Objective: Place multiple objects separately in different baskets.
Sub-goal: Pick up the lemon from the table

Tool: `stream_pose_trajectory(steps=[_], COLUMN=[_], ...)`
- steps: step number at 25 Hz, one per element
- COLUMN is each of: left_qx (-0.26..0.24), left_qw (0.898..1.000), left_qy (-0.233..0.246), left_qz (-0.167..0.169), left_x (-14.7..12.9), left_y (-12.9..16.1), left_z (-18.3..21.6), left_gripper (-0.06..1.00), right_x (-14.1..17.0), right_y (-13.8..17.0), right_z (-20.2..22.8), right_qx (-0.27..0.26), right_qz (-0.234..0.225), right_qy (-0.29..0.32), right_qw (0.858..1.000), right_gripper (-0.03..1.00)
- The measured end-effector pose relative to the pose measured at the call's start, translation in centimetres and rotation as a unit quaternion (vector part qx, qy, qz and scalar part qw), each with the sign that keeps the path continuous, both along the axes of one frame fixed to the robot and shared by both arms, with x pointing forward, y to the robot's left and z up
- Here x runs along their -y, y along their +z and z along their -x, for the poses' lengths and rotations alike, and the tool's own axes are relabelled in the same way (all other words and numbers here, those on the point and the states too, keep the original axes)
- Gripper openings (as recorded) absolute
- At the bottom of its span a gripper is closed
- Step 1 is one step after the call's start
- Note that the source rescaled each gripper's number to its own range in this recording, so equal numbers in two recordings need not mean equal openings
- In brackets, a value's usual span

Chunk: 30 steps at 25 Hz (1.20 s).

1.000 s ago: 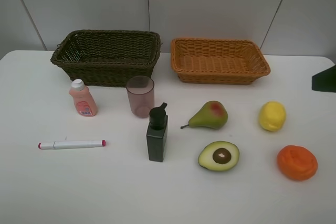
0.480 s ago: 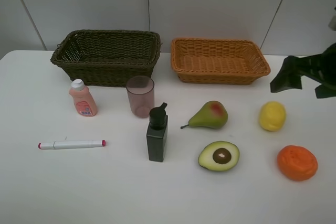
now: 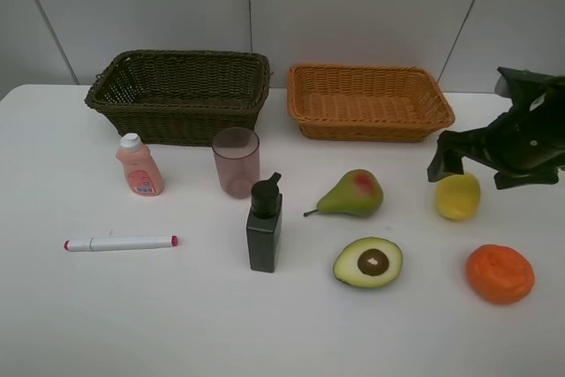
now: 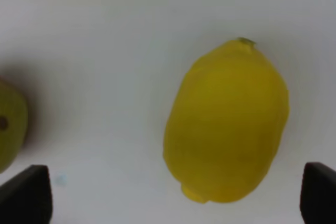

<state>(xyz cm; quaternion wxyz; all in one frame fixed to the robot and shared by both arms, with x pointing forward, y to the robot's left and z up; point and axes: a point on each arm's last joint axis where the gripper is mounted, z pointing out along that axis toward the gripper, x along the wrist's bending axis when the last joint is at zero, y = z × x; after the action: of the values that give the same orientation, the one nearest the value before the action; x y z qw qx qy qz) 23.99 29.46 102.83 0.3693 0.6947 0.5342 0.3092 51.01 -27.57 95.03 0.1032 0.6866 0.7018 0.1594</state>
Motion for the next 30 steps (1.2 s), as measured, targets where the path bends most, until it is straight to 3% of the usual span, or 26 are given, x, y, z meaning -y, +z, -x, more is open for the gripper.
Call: stream_pose_trajectory(steps=[14,30], left_qx=[0.0,0.0], left_qw=[1.0,1.0], left_qy=[0.0,0.0], left_qz=[0.0,0.0], left_x=[0.0,0.0], left_y=[0.0,0.0], left_z=[0.0,0.0], left_gripper=[1.0,1.0], right_x=[1.0,1.0], right_y=[-5.8,-6.6], right_z=[-2.2,-3.0], right_qx=[-0.021,-0.024], right_qz=[0.01,0.011], right_qy=[-0.023,-0.024], right_qw=[0.999,0.999], right_gripper=[1.0,1.0])
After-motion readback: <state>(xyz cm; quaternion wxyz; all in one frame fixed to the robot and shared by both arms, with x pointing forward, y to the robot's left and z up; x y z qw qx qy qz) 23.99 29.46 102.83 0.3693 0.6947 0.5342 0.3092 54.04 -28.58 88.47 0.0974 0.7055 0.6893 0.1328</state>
